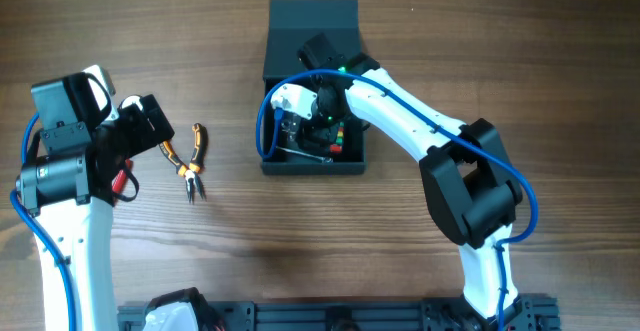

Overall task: Pack container
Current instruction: 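Carry the clear screwdriver case into the box and release it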

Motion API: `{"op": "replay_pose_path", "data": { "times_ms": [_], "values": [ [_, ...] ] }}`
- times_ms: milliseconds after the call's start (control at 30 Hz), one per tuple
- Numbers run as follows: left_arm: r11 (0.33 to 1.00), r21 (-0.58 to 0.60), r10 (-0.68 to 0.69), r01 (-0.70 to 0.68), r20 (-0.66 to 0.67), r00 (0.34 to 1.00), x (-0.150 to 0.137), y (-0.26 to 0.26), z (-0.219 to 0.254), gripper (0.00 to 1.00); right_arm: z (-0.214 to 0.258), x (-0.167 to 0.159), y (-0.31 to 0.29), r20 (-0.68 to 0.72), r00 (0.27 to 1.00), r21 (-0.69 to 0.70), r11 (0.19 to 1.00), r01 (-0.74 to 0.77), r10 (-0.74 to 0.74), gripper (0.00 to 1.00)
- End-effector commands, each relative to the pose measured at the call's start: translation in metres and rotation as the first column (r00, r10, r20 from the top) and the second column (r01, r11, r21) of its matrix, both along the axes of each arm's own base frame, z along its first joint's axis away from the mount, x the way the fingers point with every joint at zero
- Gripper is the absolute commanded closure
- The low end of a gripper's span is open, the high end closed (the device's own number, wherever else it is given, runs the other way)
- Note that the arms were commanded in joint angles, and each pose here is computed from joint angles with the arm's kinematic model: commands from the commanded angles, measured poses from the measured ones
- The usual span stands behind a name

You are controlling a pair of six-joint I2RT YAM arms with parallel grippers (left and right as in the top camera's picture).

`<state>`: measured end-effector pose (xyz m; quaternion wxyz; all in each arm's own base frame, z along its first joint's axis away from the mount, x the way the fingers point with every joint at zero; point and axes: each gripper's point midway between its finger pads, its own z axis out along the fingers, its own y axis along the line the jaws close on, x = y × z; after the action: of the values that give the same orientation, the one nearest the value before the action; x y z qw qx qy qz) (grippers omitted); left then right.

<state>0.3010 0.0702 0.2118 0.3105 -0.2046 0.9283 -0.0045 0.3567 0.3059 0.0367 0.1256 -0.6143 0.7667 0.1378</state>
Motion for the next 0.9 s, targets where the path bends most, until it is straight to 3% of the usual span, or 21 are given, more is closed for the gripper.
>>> {"op": "replay_pose_path", "data": {
  "times_ms": [0, 100, 167, 300, 533, 667, 733, 833, 867],
  "values": [
    [1.000, 0.026, -0.016, 0.015, 0.033, 0.999, 0.002, 0.000, 0.013, 0.00, 0.003, 0.009, 0.004, 0.018, 0.999, 0.018, 0.999, 0.031, -0.031, 0.53],
    [1.000, 0.026, -0.016, 0.015, 0.033, 0.999, 0.002, 0.000, 0.013, 0.00, 0.003, 0.009, 0.003, 0.014, 0.999, 0.012, 0.999, 0.037, -0.037, 0.33],
    [1.000, 0.026, -0.016, 0.015, 0.032, 0.999, 0.002, 0.000, 0.013, 0.00, 0.003, 0.009, 0.003, 0.009, 0.999, 0.012, 0.999, 0.049, -0.049, 0.12],
    [1.000, 0.024, -0.016, 0.016, 0.028, 0.999, 0.001, 0.000, 0.012, 0.00, 0.004, 0.009, 0.003, -0.004, 0.996, 0.013, 0.996, 0.084, -0.084, 0.00],
    [1.000, 0.018, -0.017, 0.017, 0.007, 1.000, -0.003, -0.001, 0.009, 0.00, 0.029, 0.015, -0.001, 0.029, 0.985, 0.020, 0.985, 0.171, -0.172, 0.00],
    [0.999, -0.008, -0.050, 0.050, -0.006, 0.999, -0.006, -0.008, 0.006, 0.00, 0.102, 0.029, -0.005, 0.146, 0.952, 0.111, 0.960, 0.256, -0.270, 0.00],
    [0.983, -0.027, -0.182, 0.183, 0.023, 0.983, -0.004, -0.026, 0.012, 0.00, 0.162, 0.045, -0.020, 0.240, 0.889, 0.195, 0.917, 0.349, -0.390, 0.00],
    [0.971, -0.052, -0.231, 0.232, 0.034, 0.972, -0.005, -0.039, 0.024, 0.00, 0.260, 0.064, -0.072, 0.286, 0.719, 0.390, 0.762, 0.517, -0.634, 0.00],
    [0.964, -0.050, -0.262, 0.262, 0.015, 0.965, -0.008, -0.045, 0.025, 0.00, 0.296, 0.068, -0.102, 0.264, 0.635, 0.475, 0.671, 0.569, -0.726, 0.00]
  ]
}}
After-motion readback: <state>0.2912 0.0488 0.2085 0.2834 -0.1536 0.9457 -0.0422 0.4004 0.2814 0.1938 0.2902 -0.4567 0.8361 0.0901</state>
